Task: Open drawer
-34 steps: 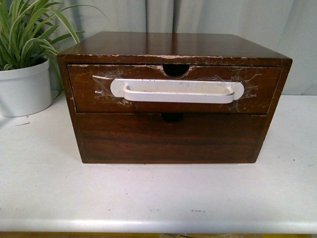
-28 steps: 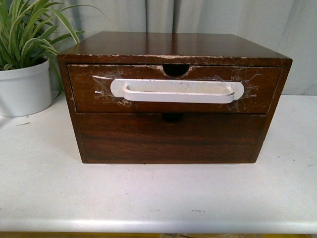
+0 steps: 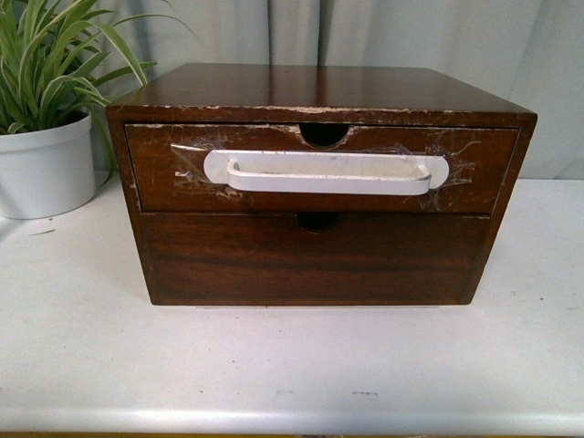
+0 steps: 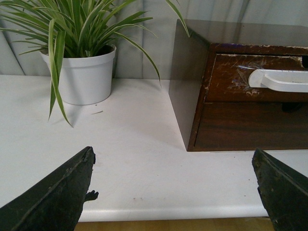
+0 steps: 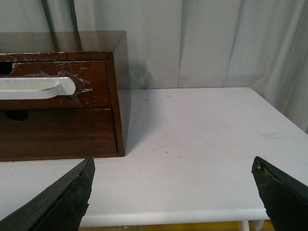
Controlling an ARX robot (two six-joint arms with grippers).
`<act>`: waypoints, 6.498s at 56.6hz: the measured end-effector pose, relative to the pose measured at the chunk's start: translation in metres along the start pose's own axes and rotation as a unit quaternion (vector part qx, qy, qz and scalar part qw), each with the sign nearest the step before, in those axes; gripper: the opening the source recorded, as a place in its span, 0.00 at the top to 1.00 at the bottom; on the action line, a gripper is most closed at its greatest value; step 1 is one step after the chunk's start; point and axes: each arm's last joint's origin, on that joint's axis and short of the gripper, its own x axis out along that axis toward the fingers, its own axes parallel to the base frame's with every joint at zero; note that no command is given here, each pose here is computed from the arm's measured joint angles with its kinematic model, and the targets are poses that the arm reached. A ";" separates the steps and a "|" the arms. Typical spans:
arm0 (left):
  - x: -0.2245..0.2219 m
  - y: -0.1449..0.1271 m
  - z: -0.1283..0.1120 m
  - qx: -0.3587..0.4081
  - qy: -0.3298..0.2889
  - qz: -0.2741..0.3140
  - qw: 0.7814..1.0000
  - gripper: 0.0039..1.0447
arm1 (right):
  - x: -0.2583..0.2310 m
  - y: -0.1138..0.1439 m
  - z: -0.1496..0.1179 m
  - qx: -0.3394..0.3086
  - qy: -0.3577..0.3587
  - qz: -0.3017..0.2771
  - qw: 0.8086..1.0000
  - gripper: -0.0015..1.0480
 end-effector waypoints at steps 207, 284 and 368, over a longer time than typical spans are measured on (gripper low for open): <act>0.202 -0.133 0.091 0.368 0.113 -0.524 0.760 0.06 | 0.165 0.076 0.118 -0.333 0.264 0.376 0.823 0.09; 0.236 -0.142 0.074 0.458 0.163 -0.500 0.717 0.06 | 0.210 0.113 0.109 -0.339 0.265 0.413 0.802 0.09; 0.199 -0.120 0.082 0.472 0.221 -0.570 0.635 0.05 | 0.199 0.138 0.082 -0.338 0.330 0.514 0.716 0.09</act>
